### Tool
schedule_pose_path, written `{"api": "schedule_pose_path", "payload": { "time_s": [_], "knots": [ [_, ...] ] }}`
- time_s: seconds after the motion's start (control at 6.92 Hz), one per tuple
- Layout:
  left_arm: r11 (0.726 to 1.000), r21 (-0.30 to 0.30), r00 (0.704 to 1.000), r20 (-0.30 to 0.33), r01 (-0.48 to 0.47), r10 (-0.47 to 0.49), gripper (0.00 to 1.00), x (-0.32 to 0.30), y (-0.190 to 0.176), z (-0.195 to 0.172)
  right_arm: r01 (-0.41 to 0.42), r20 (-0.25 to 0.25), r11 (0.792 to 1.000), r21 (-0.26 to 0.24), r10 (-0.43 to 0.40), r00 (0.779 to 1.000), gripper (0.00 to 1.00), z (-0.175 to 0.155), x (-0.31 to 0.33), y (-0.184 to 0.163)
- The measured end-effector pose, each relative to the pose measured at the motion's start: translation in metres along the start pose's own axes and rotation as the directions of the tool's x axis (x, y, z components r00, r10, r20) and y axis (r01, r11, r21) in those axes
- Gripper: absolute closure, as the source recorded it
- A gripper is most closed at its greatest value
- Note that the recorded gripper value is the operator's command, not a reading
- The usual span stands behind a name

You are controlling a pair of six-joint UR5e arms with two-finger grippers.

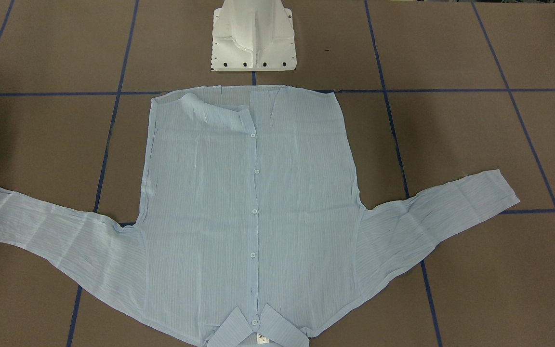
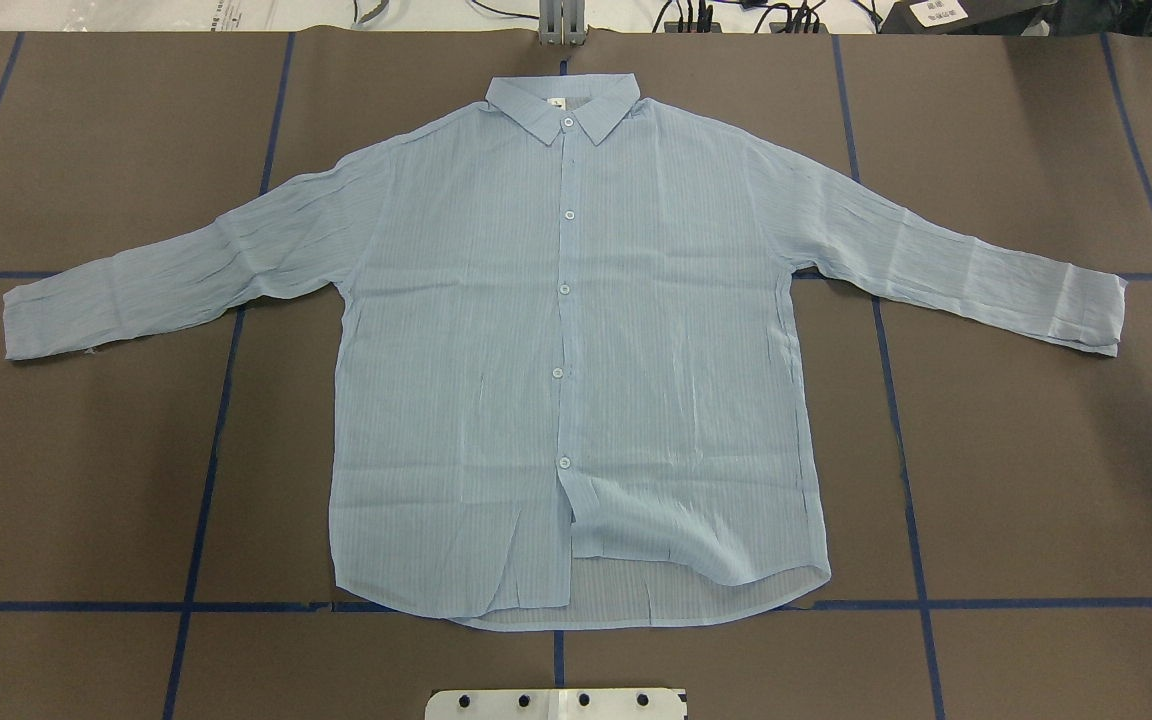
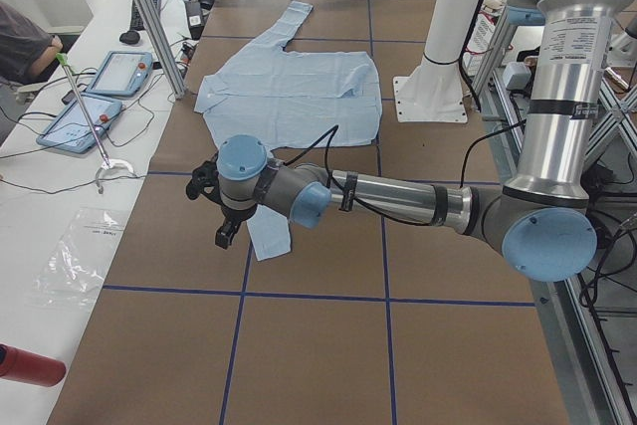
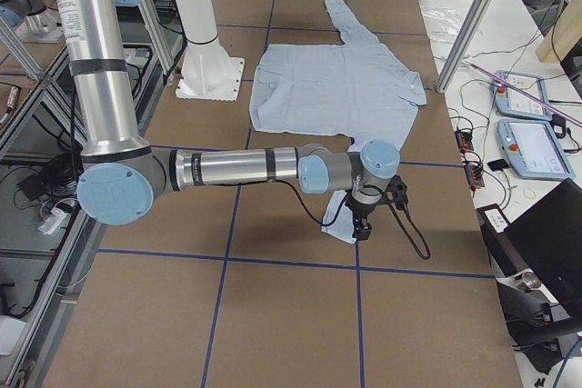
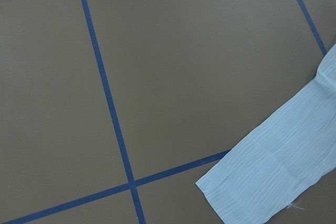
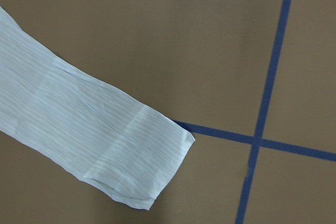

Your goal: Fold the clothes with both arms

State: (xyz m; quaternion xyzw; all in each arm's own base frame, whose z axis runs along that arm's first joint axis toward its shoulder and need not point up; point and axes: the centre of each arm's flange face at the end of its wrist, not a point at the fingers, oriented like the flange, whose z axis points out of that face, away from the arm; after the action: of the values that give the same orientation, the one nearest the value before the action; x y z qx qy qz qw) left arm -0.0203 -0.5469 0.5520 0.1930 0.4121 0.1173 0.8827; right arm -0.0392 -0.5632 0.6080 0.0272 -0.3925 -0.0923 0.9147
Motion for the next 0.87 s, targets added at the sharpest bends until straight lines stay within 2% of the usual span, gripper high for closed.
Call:
{"api": "schedule_pose_path", "payload": {
  "time_s": [0.29,0.43,0.58,0.87],
  "knots": [
    [1.0,-0.006,1.0,-0.003,-0.006,0.006,0.01,0.001,-0.003,0.006,-0.051,0.007,0.999,-0.015,0.051,0.999,0.05,0.025,-0.003,-0.003],
    [1.0,-0.011,1.0,-0.006,0.002,-0.002,0.01,0.0,-0.005,0.008,-0.08,0.009,0.997,-0.011,0.08,0.997,0.11,0.039,-0.001,-0.005],
    [1.0,-0.011,0.999,-0.016,0.027,-0.027,0.01,0.002,-0.009,0.009,-0.11,0.015,0.994,0.011,0.109,0.994,0.15,0.058,0.004,-0.007],
    [0.996,-0.009,0.996,-0.033,0.086,-0.087,0.01,0.005,-0.018,0.01,-0.139,0.027,0.989,0.05,0.137,0.99,0.15,0.089,0.011,-0.005]
  ]
}}
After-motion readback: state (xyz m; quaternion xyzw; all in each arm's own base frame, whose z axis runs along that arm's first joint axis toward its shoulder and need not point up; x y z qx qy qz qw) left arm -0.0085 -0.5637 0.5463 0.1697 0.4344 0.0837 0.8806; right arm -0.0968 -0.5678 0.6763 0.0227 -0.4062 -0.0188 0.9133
